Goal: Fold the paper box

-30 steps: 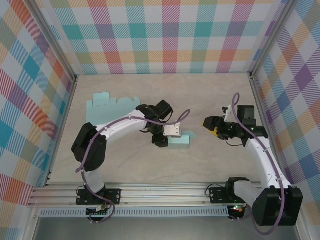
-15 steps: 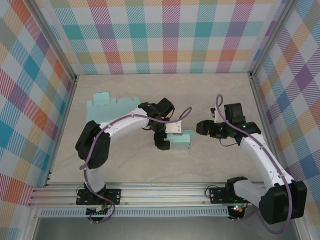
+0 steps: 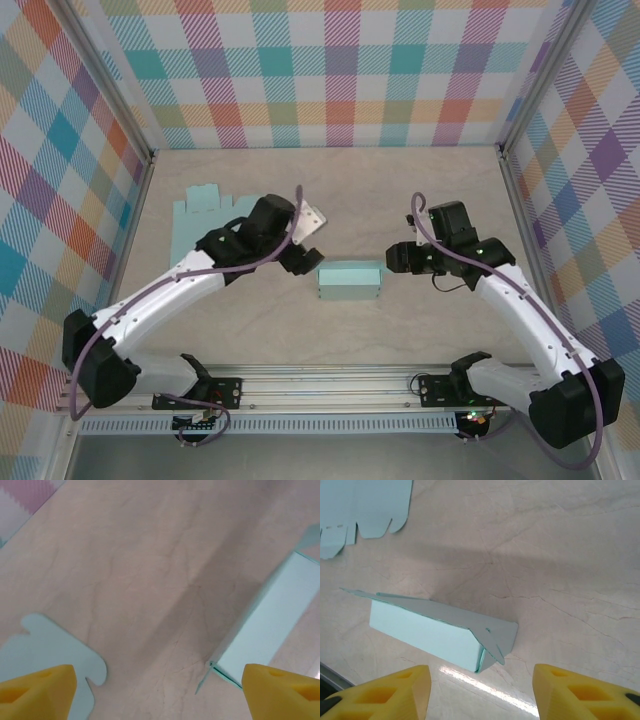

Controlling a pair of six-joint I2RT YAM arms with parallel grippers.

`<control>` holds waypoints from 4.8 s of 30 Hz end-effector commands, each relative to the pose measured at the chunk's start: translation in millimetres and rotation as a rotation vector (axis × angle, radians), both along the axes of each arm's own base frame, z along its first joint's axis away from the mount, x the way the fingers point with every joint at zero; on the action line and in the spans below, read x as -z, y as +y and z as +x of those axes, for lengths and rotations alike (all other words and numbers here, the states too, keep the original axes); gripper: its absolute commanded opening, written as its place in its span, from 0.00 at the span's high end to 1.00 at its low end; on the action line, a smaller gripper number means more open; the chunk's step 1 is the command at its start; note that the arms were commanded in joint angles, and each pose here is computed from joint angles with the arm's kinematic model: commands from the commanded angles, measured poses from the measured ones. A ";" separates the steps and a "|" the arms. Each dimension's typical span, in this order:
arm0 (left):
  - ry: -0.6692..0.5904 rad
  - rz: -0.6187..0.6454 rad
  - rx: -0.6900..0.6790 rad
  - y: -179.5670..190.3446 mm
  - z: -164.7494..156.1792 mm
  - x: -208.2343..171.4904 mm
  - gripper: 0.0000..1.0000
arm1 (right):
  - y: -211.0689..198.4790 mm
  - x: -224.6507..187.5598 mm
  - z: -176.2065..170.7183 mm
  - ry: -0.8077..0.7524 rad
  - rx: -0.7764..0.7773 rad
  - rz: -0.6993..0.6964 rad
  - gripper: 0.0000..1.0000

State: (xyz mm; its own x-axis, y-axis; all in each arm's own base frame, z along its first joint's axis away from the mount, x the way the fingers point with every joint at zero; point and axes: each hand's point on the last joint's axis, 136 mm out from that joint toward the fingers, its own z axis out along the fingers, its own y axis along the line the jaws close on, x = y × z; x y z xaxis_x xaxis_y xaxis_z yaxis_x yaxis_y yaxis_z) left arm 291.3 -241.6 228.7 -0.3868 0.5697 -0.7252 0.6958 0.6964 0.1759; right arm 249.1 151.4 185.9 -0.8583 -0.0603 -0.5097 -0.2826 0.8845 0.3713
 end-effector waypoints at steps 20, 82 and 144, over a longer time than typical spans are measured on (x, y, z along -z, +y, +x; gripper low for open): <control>0.202 -0.088 -0.076 -9.4 5.7 69.0 0.33 | 12.4 20.9 2.8 0.063 -0.038 -0.132 0.53; 0.358 -0.102 -0.197 -51.7 -14.5 74.5 0.98 | 37.9 36.1 -0.2 0.057 -0.068 -0.148 0.97; 0.274 -0.246 -0.336 -59.1 -43.5 132.1 1.00 | 53.4 79.6 -13.9 -0.079 0.096 0.023 1.00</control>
